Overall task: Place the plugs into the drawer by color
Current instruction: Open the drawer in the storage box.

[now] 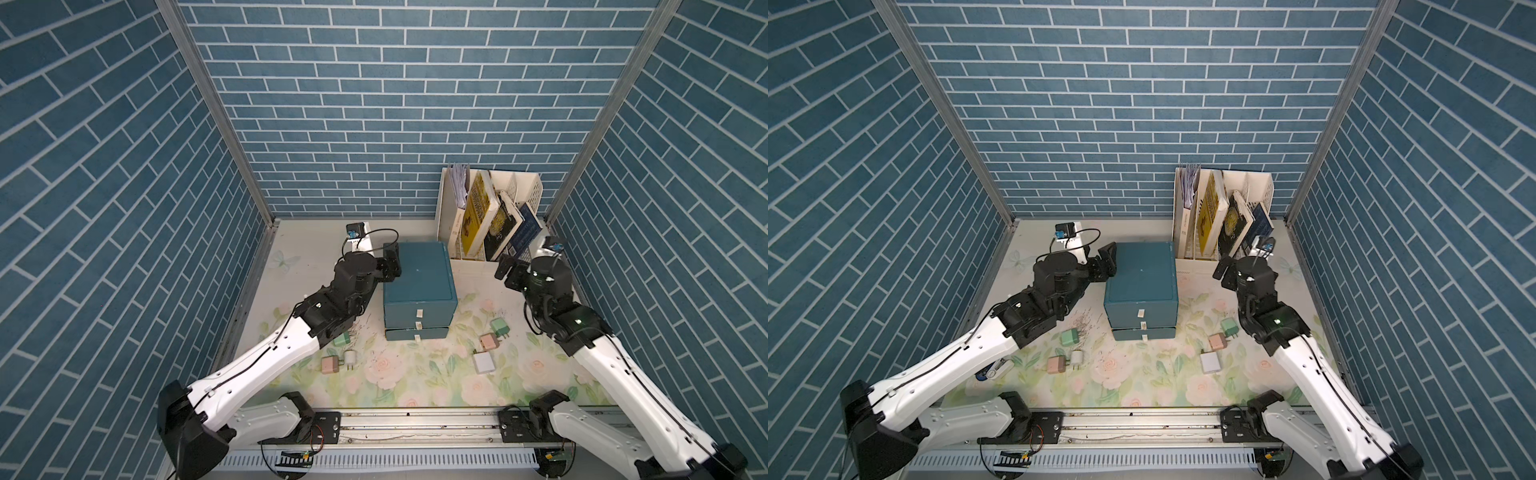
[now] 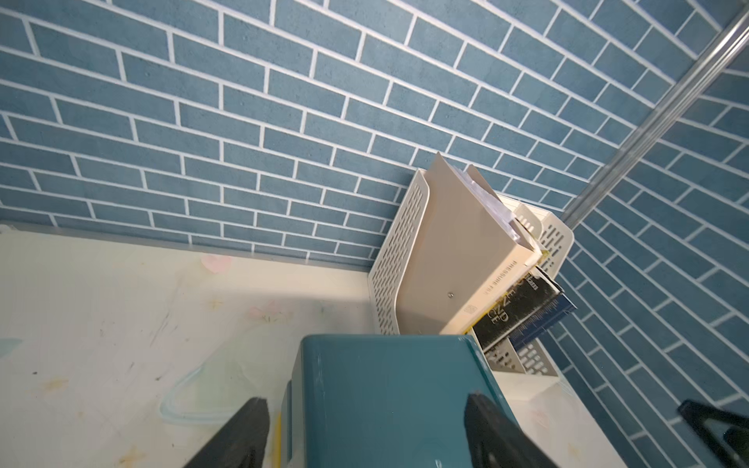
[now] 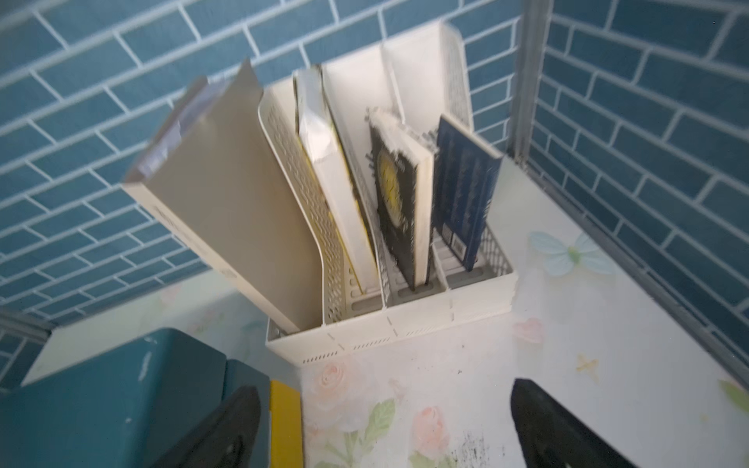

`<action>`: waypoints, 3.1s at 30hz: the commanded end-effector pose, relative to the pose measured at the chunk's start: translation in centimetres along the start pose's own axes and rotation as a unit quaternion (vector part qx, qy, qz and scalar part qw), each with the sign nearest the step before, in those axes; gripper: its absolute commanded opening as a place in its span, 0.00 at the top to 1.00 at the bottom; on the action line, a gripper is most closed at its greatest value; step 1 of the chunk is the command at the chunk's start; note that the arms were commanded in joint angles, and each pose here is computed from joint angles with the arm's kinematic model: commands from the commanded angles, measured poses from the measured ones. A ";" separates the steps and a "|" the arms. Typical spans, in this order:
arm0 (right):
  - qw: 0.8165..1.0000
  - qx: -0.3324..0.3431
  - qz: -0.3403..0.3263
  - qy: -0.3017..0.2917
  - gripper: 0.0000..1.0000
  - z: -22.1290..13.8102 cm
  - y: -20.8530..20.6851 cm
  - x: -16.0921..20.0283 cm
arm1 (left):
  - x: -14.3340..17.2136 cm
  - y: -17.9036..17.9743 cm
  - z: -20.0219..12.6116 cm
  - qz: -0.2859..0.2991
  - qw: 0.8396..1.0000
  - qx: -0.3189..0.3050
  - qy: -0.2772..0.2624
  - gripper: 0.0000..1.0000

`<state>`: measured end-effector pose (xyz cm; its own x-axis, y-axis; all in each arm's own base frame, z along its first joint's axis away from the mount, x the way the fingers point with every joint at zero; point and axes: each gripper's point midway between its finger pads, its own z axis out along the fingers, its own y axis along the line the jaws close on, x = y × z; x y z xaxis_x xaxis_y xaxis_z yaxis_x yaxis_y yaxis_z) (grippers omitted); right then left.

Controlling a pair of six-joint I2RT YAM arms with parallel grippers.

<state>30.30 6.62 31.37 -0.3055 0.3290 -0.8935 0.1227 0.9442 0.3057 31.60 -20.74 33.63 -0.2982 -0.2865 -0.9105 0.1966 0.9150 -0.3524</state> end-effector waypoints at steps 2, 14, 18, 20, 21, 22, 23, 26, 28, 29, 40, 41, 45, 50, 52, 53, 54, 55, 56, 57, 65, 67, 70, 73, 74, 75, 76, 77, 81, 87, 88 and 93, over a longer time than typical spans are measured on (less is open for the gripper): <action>0.996 -0.004 0.000 0.084 0.14 -0.8 1.3 1.4 | 2.4 1.4 -1.3 0.017 0.999 -0.011 0.050 0.18; 0.963 -0.168 -0.121 0.175 0.17 -10.4 18.2 15.7 | 5.5 -0.3 -1.7 0.031 0.986 0.031 0.159 0.08; 0.960 -0.167 -0.112 0.195 0.23 -9.2 20.4 17.8 | 7.7 -0.1 -0.7 0.011 0.983 0.024 0.181 0.17; 0.960 -0.153 -0.090 0.216 0.31 -7.8 20.1 18.3 | 8.3 0.5 -0.4 0.003 0.983 0.009 0.186 0.23; 0.959 -0.149 -0.081 0.226 0.33 -7.2 19.9 18.5 | 8.5 0.8 -0.3 0.002 0.982 0.002 0.187 0.25; 0.958 -0.149 -0.074 0.234 0.35 -6.8 19.8 18.6 | 8.7 1.0 -0.1 0.002 0.982 -0.004 0.190 0.27; 0.956 -0.154 -0.072 0.238 0.35 -6.6 20.0 18.7 | 8.9 1.2 0.0 0.001 0.981 -0.008 0.192 0.28; 0.953 -0.163 -0.073 0.246 0.36 -6.4 20.7 19.1 | 9.2 1.2 0.1 0.001 0.980 -0.007 0.198 0.30; 0.951 -0.160 -0.069 0.256 0.42 -6.1 20.8 19.4 | 9.6 1.4 0.1 -0.002 0.979 -0.009 0.203 0.31; 0.951 -0.156 -0.067 0.259 0.43 -5.9 20.7 19.6 | 9.7 1.3 0.1 -0.004 0.979 -0.006 0.204 0.31; 0.949 -0.145 -0.068 0.273 0.60 -4.0 20.8 20.5 | 10.6 1.3 0.8 -0.002 0.978 0.013 0.210 0.32; 0.949 -0.144 -0.069 0.273 0.63 -3.9 21.0 20.5 | 10.5 1.1 0.8 -0.002 0.978 0.016 0.209 0.32; 0.948 -0.146 -0.072 0.274 0.76 -3.8 21.2 20.9 | 10.9 1.3 1.1 0.002 0.977 0.013 0.212 0.32; 0.944 -0.156 -0.092 0.275 0.93 -4.8 21.8 21.5 | 12.2 2.2 1.3 0.006 0.976 -0.001 0.220 0.32; 0.941 -0.162 -0.102 0.278 1.00 -5.4 22.1 22.0 | 12.5 2.8 1.5 0.004 0.975 -0.011 0.221 0.33; 0.940 -0.165 -0.106 0.279 1.00 -5.9 22.3 22.2 | 12.7 3.1 1.6 0.003 0.975 -0.017 0.223 0.34; 0.939 -0.168 -0.111 0.278 1.00 -6.3 22.4 22.3 | 12.8 3.2 1.6 0.001 0.975 -0.019 0.222 0.35; 0.939 -0.169 -0.118 0.276 1.00 -6.8 22.5 22.6 | 12.7 3.4 1.7 -0.002 0.975 -0.021 0.220 0.36; 0.939 -0.169 -0.122 0.273 1.00 -7.3 22.5 22.6 | 12.8 3.6 1.8 -0.005 0.975 -0.022 0.219 0.37; 0.939 -0.168 -0.126 0.271 1.00 -7.6 22.5 22.7 | 12.7 3.6 1.9 -0.008 0.976 -0.023 0.217 0.38; 0.938 -0.163 -0.132 0.277 1.00 -10.4 20.5 23.5 | 12.5 4.1 2.0 -0.028 0.976 -0.040 0.211 0.47; 0.936 -0.168 -0.130 0.282 1.00 -11.2 19.9 24.0 | 12.6 4.1 2.0 -0.035 0.976 -0.041 0.210 0.48; 0.934 -0.165 -0.128 0.289 1.00 -12.2 18.6 25.0 | 12.7 4.3 2.0 -0.047 0.976 -0.046 0.207 0.51; 0.933 -0.156 -0.125 0.298 1.00 -12.5 17.3 25.7 | 12.8 4.4 2.0 -0.061 0.975 -0.049 0.206 0.53; 0.934 -0.155 -0.123 0.298 1.00 -12.5 17.0 25.8 | 12.9 4.3 2.0 -0.066 0.975 -0.049 0.205 0.54; 0.935 -0.153 -0.122 0.297 1.00 -12.5 16.7 25.9 | 13.0 4.4 1.9 -0.071 0.975 -0.050 0.204 0.54; 0.936 -0.150 -0.120 0.296 1.00 -12.4 16.4 25.8 | 13.1 4.5 1.9 -0.076 0.975 -0.051 0.205 0.55; 0.937 -0.146 -0.117 0.295 1.00 -12.3 16.1 25.7 | 13.2 4.5 1.8 -0.083 0.974 -0.052 0.205 0.55; 0.938 -0.151 -0.118 0.289 1.00 -12.4 16.2 25.1 | 13.4 4.6 1.6 -0.096 0.973 -0.055 0.205 0.56; 0.939 -0.143 -0.116 0.289 1.00 -12.3 15.6 24.8 | 13.3 4.0 1.1 -0.117 0.971 -0.048 0.201 0.56; 0.939 -0.142 -0.117 0.290 1.00 -12.3 15.5 24.9 | 13.4 3.9 1.1 -0.116 0.971 -0.048 0.201 0.56; 0.935 -0.147 -0.125 0.299 1.00 -12.7 15.7 25.5 | 13.8 4.3 1.5 -0.115 0.970 -0.066 0.204 0.57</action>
<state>12.71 31.58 18.31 -0.7691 -0.0157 -0.6389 -0.2793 0.9075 0.3138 30.54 -22.23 22.71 -0.6183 -0.4236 -0.6620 0.0364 0.8260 -0.5625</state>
